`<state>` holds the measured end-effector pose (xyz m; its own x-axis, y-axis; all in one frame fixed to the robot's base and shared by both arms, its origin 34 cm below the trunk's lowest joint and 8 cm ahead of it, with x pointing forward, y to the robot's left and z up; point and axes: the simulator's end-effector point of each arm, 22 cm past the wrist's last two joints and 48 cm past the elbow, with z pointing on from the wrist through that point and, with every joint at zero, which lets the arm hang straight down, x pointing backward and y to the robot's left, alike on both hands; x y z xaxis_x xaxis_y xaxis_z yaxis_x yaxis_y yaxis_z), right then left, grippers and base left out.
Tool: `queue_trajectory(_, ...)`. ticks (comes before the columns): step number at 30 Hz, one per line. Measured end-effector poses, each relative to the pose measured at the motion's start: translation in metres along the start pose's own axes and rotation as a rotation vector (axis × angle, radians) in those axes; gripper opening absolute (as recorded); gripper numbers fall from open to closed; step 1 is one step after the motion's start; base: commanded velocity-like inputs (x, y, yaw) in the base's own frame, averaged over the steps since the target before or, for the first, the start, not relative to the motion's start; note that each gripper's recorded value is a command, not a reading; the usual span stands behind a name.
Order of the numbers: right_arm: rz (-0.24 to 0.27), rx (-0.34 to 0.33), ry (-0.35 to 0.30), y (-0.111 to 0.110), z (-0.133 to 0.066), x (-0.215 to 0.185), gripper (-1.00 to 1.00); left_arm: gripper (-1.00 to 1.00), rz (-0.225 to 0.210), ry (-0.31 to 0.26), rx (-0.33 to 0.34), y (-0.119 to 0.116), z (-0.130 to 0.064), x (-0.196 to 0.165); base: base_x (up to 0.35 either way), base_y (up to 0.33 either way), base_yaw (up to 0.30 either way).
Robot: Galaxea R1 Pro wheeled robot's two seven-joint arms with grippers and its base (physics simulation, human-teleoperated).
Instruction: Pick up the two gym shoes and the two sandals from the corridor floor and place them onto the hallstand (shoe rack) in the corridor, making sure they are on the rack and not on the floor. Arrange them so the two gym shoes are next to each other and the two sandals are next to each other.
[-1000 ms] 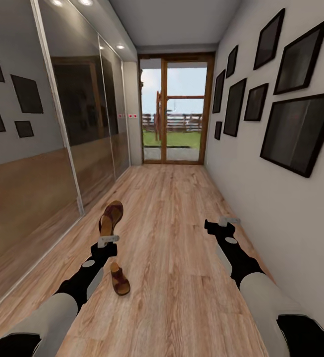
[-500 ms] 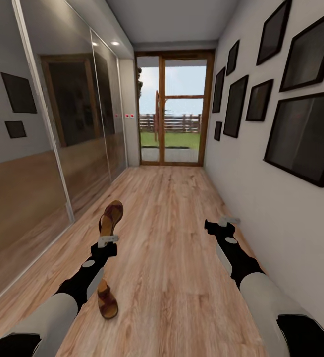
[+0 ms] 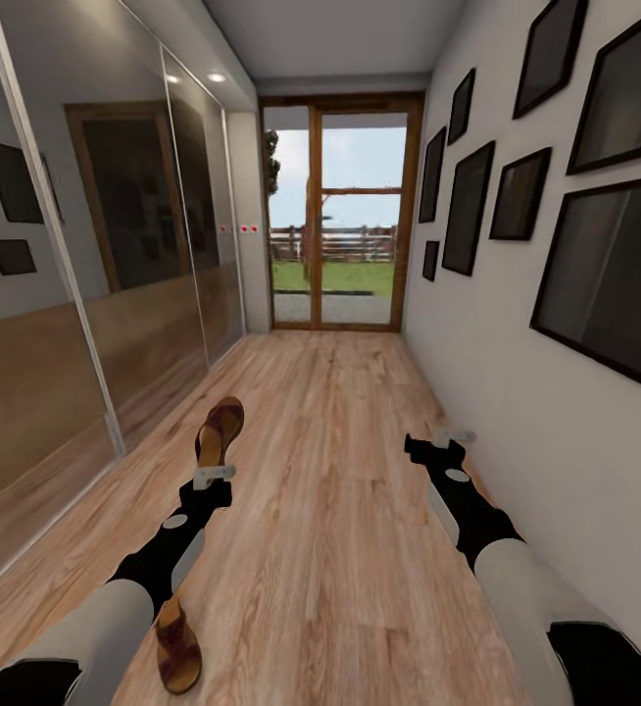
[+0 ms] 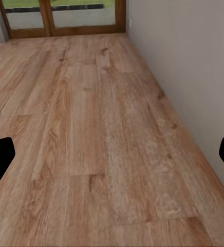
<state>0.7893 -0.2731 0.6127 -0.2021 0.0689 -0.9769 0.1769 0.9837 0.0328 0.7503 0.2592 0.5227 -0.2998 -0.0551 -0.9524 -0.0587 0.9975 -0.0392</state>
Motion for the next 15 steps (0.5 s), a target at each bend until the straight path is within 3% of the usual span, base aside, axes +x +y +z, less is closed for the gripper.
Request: queue_trajectory(15,0.000,0.000,0.000,0.000,0.000,0.000,1.00,-1.00,-0.007,0.011,0.012,-0.010,-0.001,0.005,0.348,-0.153,0.000)
